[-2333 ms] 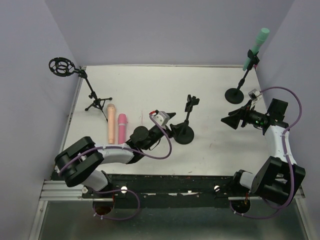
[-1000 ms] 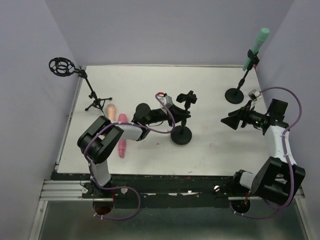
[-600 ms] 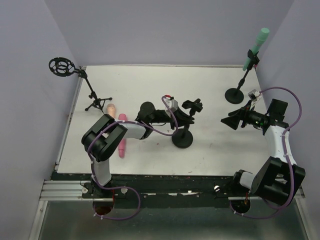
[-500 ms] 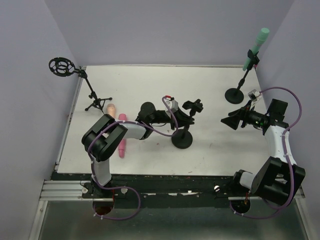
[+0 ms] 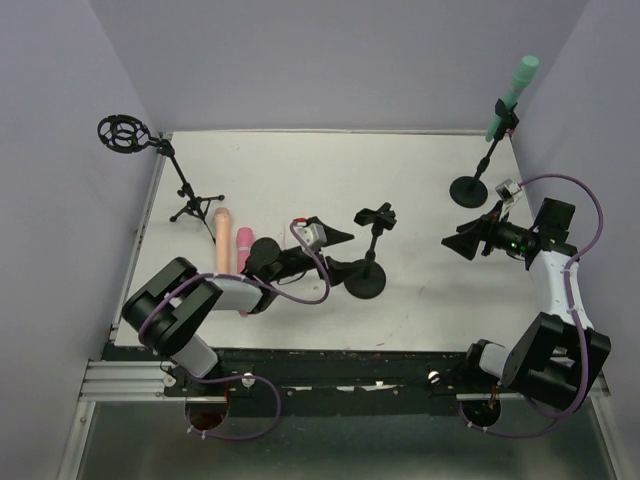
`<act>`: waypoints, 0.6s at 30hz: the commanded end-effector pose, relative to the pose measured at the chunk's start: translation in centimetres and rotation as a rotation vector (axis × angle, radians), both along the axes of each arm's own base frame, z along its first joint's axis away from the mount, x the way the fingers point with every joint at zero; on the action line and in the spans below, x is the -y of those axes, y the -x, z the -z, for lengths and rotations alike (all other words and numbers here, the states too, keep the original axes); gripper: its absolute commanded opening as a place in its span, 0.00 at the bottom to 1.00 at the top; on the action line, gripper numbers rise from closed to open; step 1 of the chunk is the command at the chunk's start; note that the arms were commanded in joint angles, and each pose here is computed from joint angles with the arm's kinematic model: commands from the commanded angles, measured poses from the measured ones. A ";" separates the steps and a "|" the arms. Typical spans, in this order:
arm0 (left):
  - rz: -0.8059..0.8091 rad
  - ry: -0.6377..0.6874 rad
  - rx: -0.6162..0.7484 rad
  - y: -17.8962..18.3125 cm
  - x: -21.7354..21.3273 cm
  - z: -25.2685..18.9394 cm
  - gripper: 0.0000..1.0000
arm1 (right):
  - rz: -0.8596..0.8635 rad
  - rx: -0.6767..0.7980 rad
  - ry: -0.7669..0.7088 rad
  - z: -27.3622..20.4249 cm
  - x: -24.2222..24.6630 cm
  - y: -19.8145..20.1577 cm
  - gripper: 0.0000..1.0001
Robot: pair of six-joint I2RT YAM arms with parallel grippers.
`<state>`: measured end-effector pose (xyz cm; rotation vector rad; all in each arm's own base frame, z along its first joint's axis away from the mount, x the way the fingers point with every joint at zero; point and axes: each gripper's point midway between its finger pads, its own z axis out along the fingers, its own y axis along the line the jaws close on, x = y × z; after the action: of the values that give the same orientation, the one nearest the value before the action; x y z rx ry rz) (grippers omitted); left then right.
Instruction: Attach the microphones to the stand
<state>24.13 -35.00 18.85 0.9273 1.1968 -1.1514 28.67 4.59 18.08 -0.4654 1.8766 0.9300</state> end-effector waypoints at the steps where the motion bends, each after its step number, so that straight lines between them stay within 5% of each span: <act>1: -0.301 0.140 -0.081 -1.4 -4.9 -2.6 0.99 | 0.002 0.017 0.027 -0.5 0.2 -0.1 0.90; 6: -0.817 -0.106 -0.585 -3.7 -13.0 2.8 0.99 | -0.002 0.024 0.024 -0.9 0.2 -0.1 0.90; 8: -0.954 -0.219 -0.669 -3.3 -16.3 3.0 0.99 | -0.006 0.026 0.019 -1.0 0.1 -0.1 0.90; 18: -1.002 -0.523 -0.989 -4.6 -23.1 5.9 0.96 | -0.002 0.036 0.031 -1.3 0.1 0.0 0.90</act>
<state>31.98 -14.38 20.01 -0.0793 2.0485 -0.5224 28.67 4.50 18.23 -0.4741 1.8790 0.9169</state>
